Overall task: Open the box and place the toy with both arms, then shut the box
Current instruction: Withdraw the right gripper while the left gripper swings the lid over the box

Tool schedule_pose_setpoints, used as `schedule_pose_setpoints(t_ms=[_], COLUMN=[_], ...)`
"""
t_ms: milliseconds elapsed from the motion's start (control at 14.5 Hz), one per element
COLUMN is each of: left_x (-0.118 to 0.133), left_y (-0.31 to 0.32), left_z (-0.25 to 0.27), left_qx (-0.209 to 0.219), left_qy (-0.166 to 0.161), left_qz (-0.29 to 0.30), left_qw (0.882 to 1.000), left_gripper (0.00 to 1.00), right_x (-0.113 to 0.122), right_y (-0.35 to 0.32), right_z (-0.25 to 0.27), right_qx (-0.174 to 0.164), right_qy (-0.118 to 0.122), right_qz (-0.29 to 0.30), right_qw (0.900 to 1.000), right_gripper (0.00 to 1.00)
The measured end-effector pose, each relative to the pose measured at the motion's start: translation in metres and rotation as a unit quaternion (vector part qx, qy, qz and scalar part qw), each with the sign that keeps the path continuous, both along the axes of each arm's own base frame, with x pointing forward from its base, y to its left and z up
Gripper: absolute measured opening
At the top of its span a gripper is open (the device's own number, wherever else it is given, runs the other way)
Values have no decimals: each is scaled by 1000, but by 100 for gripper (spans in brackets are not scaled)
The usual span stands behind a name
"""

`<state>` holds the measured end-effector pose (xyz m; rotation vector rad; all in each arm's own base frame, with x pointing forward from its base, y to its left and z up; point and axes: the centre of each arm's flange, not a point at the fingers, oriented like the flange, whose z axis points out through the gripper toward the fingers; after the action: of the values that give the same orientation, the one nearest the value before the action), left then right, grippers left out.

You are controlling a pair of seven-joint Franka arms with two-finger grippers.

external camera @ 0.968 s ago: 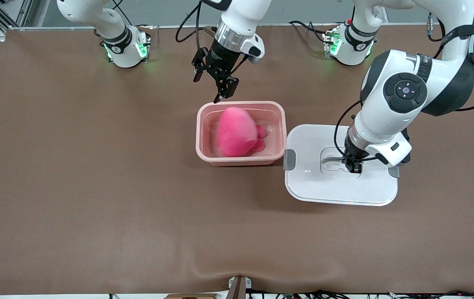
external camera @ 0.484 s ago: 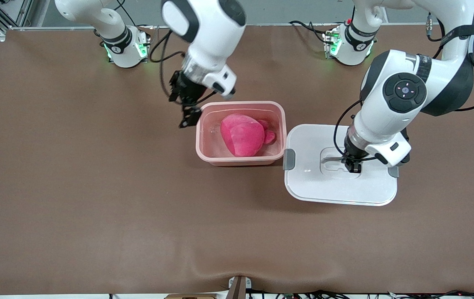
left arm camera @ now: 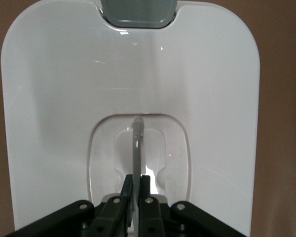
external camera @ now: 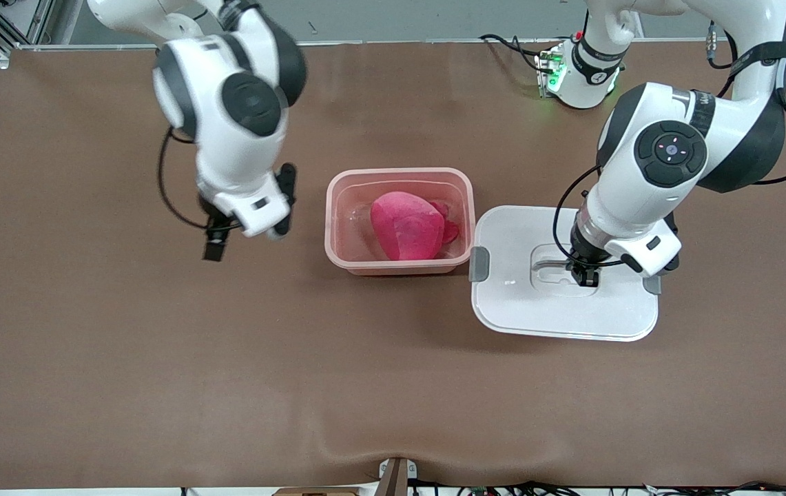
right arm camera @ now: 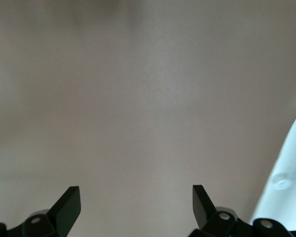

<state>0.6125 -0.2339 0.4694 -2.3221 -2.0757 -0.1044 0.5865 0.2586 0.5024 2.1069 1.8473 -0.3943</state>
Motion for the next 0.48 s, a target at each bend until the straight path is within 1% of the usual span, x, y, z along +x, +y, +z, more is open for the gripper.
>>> schedule_pose_setpoints(t_ms=[69,207,346,484], left_x=[-1,-4,-10,-16], left_y=[-2,-10,-24,-39], left_z=[0,2,4,7], left_qx=[-1,-4,-8,-15], left_qy=[0,-2,-3,-6], left_qz=[-2,-8,-5,2], left_qw=[1000,1000,1000,1000], left_gripper=[7,7,7,7], right_x=[12,29,40,44], right_y=[-30,-90,-145,-193], right_z=[2,6,10,16], right_qx=[18,53,84,109], right_qy=[3,9,12,9], right_qz=[-30,-90,-144,-197], right_qw=[999,995,986,974], right_gripper=[100,100,100,100])
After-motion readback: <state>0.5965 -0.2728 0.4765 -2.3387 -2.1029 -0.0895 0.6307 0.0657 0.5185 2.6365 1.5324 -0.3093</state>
